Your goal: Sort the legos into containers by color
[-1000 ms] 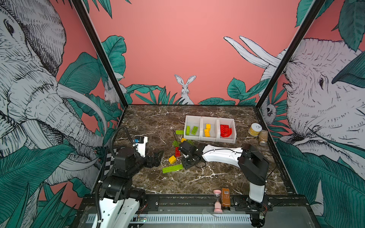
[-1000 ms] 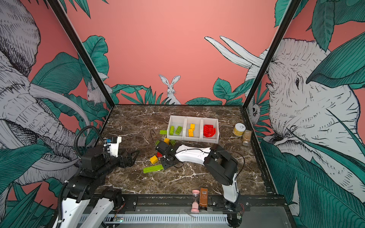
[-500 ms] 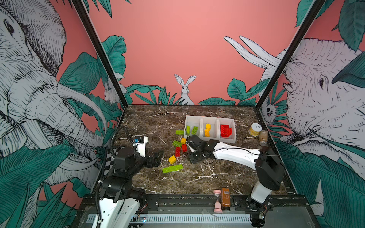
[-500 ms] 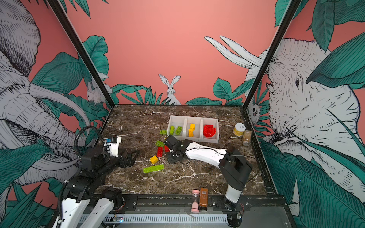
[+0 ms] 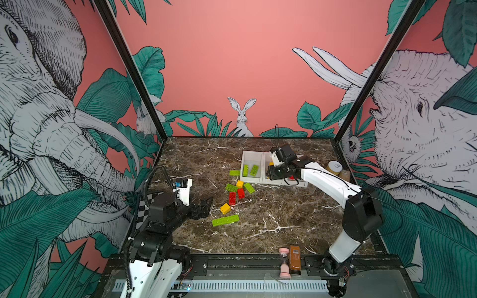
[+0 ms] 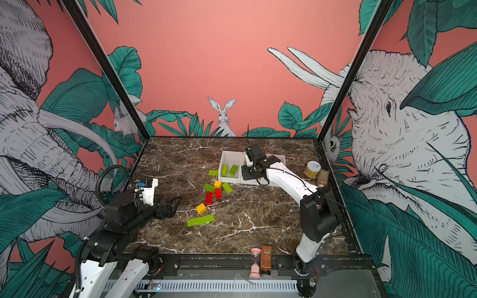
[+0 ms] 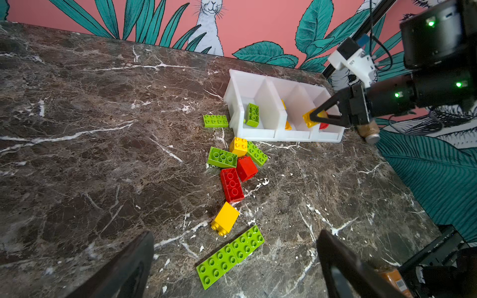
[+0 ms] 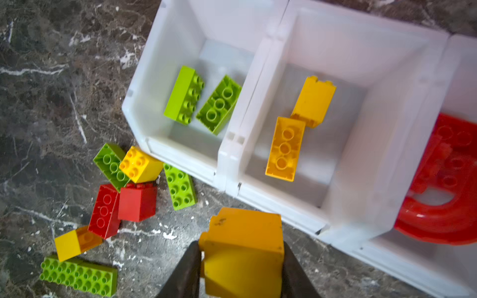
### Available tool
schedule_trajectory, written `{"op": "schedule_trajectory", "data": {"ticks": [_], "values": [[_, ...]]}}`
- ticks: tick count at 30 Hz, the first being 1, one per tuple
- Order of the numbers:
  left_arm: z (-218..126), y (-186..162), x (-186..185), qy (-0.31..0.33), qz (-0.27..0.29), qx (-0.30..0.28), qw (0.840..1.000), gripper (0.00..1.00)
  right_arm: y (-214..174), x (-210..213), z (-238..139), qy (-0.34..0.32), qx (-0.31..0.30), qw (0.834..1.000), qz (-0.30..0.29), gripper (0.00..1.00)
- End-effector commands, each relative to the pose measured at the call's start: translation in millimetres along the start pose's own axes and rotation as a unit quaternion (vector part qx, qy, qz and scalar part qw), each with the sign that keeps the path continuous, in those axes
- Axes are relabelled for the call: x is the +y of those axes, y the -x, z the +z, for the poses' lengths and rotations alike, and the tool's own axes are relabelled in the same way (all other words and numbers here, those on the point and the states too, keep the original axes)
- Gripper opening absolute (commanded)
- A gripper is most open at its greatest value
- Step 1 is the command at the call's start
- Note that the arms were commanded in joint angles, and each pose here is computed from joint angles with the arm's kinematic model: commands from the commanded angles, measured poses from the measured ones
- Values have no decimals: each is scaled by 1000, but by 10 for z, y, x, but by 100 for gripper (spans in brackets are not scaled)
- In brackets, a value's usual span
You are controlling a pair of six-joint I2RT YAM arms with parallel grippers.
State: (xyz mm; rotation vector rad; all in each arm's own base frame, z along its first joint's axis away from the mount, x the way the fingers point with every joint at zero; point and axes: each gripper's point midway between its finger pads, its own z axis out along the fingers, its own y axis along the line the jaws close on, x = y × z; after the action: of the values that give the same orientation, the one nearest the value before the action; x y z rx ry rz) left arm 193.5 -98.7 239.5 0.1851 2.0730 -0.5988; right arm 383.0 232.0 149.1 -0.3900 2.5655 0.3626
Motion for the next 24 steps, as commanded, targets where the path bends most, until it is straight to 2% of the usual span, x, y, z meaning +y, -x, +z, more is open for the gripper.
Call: {"op": "schedule_trajectory", "data": {"ticks": [1, 10, 18, 20, 24], "values": [[-6, -17, 9, 2, 1, -2, 1000, 99, 171, -204, 85, -22, -4, 1000, -8, 35], [12, -25, 22, 5, 0, 4, 1000, 99, 354, -513, 451, -63, 26, 997, -21, 35], [16, -29, 31, 8, -2, 5, 1000, 99, 283, -636, 630, -83, 47, 995, -18, 37], [19, -31, 31, 7, -2, 5, 1000, 99, 279, -641, 655, -83, 46, 995, -16, 39], [18, -35, 30, 7, -3, 7, 1000, 99, 295, -660, 616, -90, 46, 995, -18, 49]]}}
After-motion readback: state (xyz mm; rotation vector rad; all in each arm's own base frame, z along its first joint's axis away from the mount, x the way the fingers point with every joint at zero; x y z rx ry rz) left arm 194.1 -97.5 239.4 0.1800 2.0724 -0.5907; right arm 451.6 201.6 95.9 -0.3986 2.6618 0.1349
